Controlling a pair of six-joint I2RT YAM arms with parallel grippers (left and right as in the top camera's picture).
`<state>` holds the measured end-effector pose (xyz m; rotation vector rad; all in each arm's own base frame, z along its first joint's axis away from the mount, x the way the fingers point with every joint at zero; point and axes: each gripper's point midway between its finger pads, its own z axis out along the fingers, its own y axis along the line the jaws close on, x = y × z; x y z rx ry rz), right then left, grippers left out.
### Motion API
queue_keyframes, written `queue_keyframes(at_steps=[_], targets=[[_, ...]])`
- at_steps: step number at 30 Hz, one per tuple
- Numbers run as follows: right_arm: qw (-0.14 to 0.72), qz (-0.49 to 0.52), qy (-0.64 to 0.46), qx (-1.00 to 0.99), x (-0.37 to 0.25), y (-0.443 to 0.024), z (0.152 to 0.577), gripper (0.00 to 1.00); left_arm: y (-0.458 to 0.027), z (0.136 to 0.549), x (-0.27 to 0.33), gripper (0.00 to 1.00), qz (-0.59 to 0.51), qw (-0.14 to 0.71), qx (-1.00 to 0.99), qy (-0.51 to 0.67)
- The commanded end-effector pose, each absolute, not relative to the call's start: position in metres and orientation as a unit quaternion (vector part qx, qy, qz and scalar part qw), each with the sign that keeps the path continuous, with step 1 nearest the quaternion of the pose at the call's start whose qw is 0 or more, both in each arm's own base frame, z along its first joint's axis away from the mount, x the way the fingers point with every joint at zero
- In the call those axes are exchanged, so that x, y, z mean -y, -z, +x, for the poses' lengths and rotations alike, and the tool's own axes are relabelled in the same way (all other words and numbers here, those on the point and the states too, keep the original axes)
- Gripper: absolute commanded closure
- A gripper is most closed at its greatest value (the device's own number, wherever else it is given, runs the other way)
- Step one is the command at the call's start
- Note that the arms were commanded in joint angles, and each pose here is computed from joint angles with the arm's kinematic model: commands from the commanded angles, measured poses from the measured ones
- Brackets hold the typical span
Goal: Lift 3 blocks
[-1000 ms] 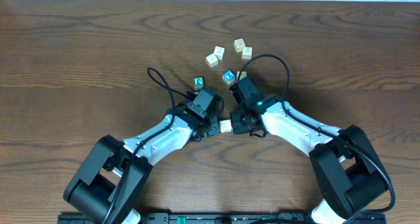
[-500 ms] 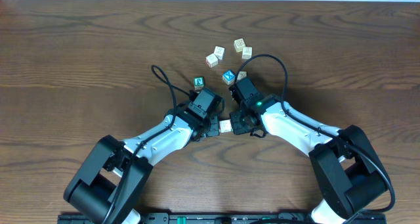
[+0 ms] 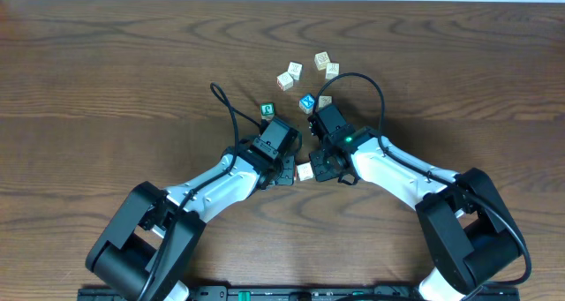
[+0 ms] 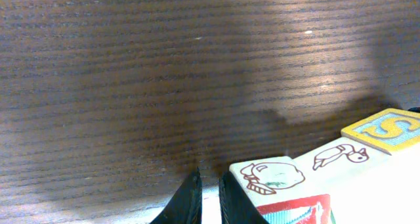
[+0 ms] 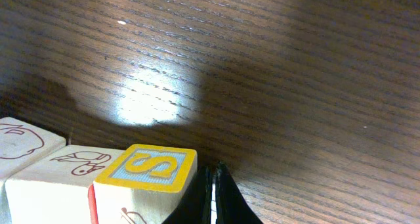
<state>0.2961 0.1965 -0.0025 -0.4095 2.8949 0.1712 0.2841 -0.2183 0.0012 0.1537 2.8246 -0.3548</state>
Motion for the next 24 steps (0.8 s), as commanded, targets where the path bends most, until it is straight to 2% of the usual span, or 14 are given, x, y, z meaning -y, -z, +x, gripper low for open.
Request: queue_keyframes(at_steps=[1, 14, 18, 24], targets=[[0.082, -0.177, -0.128, -0.973, -0.2322, 0.0011, 0.2816, 0.96, -0.0139, 0.2716, 0.2561, 0.87, 0.101, 0.135, -0.967, 0.189], [0.062, -0.143, -0.14, -0.978, -0.2329, 0.0013, 0.2756, 0.98, -0.0137, 0.271, 0.2558, 0.87, 0.072, 0.127, -0.97, 0.193], [0.063, -0.143, -0.139, -0.978, -0.2326, 0.0014, 0.2759, 0.94, -0.0136, 0.271, 0.2557, 0.77, 0.072, 0.127, -0.97, 0.193], [0.075, -0.14, -0.118, -0.98, -0.226, 0.0026, 0.2815, 0.91, -0.0132, 0.2748, 0.2525, 0.77, 0.068, 0.137, -0.971, 0.182]])
